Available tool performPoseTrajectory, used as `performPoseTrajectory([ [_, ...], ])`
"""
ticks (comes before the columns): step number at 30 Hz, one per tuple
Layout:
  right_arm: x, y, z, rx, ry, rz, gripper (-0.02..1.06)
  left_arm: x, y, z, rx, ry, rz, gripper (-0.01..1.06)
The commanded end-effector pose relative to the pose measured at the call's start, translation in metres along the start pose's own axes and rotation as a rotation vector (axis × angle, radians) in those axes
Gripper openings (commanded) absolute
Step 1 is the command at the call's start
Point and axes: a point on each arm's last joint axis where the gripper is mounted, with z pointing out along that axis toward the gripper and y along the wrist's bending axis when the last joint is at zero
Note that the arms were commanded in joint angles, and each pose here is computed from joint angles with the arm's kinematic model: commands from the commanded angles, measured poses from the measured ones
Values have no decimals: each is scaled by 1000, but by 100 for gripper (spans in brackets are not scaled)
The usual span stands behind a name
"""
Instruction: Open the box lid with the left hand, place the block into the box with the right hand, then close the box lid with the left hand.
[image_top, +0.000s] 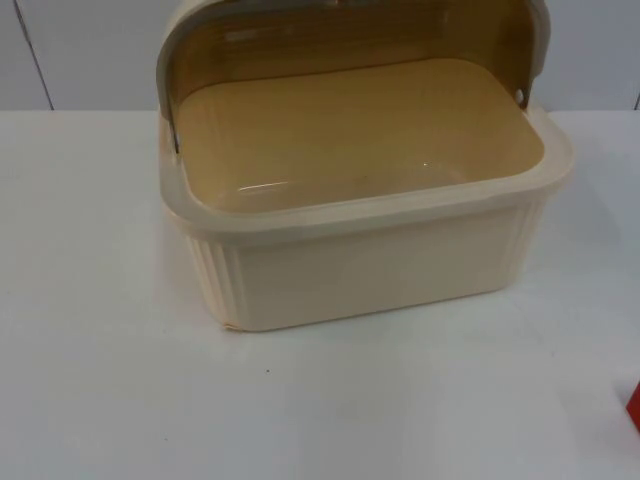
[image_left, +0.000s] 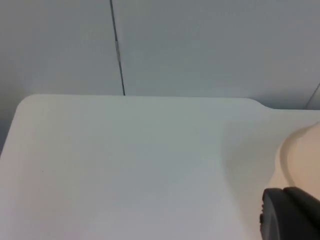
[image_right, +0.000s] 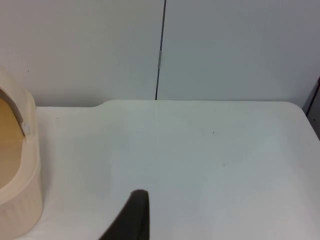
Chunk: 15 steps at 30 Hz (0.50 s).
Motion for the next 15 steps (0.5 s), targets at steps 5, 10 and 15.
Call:
performPoseTrajectory([
  [5, -2, 0, -2, -3, -10, 9, 97, 1, 3, -2, -36, 1, 27, 0],
  [10, -2, 0, -2, -3, -10, 9, 97, 1, 5, -2, -52, -2, 46, 8],
  [15, -2, 0, -2, -3, -10, 9, 97, 1, 5, -2, -52, -5, 23, 97],
])
